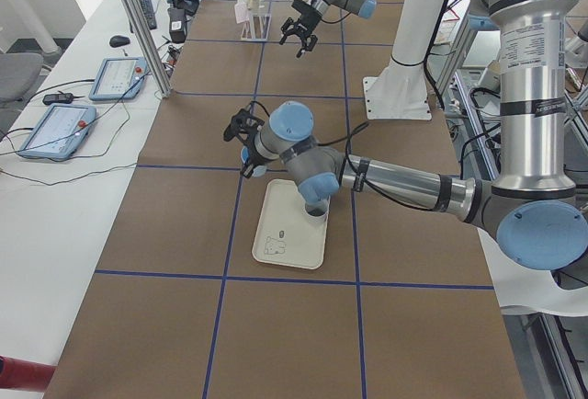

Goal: Transfer IKEA cup to right arm and place on rack

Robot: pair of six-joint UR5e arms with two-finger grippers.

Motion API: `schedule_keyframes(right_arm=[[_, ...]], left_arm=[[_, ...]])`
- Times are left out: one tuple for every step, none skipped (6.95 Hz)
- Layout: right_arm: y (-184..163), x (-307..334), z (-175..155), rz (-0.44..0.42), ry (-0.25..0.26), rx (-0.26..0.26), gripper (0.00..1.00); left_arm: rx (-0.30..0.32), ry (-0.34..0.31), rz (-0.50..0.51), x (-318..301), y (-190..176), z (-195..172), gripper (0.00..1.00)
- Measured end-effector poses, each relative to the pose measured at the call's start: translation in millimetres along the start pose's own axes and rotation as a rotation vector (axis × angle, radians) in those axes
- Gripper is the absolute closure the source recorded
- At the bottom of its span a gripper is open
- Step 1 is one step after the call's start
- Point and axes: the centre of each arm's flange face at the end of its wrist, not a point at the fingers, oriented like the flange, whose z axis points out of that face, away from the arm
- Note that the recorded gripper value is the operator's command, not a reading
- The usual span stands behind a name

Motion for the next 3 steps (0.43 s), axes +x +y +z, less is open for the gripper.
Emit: schedule_keyframes(right_arm=[[4,-1,1,-0.017,-0.016,0.026,0.01],[1,0,-1,-0.043,-0.021,0.051,0.01],[-9,4,-3,-0.054,-0.017,0.076,0.02]], left_arm=[[0.004,0.079,-0.077,53,-21,-8,1.00],[-0.016,0.164,-0.136,103,-37,-3,1.00],[-0.042,0.236,-0.183,148,-50,8,1.00]])
